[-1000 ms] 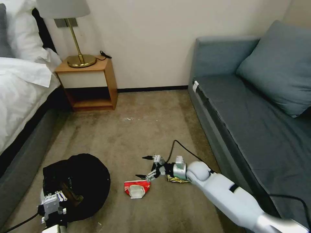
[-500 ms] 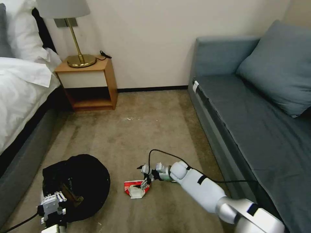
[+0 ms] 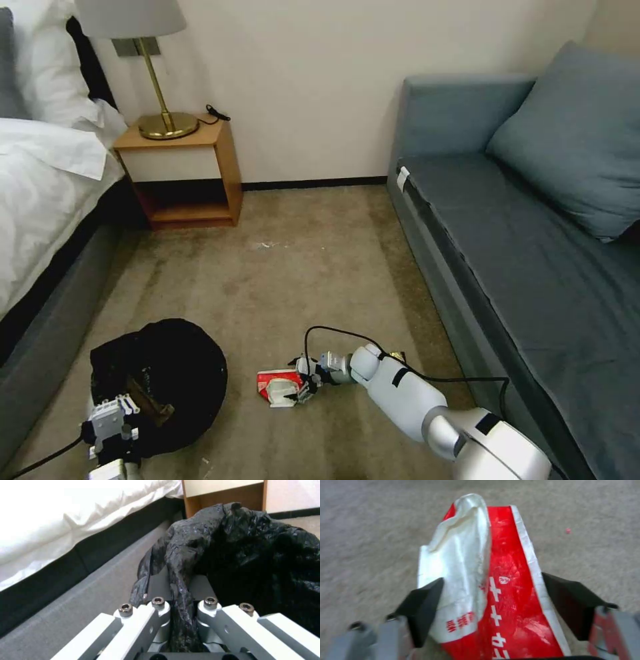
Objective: Pick up the trash bin, then pick up the garbage on the floor and place it into the trash bin.
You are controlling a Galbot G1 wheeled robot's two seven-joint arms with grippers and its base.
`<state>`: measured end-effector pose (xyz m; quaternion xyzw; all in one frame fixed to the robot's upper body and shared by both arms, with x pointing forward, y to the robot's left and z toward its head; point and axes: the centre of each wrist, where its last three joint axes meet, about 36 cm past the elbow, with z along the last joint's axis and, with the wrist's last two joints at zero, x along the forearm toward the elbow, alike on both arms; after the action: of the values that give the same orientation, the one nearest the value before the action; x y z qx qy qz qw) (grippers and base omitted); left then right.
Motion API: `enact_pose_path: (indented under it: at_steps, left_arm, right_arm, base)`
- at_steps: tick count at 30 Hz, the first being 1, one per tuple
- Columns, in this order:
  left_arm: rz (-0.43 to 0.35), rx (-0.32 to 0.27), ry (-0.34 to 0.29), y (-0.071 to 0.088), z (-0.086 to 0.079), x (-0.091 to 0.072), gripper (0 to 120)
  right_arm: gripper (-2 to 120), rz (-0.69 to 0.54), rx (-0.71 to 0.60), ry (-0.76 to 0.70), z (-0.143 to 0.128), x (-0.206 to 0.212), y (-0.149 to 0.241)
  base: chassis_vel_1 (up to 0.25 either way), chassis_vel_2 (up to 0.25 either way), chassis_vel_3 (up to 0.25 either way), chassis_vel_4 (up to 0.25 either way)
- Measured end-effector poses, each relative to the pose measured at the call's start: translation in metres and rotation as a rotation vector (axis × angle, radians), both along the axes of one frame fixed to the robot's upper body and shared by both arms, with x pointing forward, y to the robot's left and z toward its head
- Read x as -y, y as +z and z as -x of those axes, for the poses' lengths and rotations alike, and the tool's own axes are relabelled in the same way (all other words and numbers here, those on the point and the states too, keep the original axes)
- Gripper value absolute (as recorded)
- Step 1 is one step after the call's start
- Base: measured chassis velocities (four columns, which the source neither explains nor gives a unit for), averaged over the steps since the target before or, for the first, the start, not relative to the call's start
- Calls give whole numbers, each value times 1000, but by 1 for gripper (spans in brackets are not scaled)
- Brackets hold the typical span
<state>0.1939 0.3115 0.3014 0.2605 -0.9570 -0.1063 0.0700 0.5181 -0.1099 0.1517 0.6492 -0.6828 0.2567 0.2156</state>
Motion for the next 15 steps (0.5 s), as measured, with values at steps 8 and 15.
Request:
enact_pose_path:
  at_steps: [8,15]
  left_arm:
    - [-1,-1,-6,-1,0,2,5]
    - [-3,1,-17,-5,2,4,5]
  right_arm:
    - [40,-14,-8,-9,2,18,-2]
    - [14,-33,-26,-44,-1,28,-4]
  base:
    - [0,0,0,0]
    - [0,0,0,0]
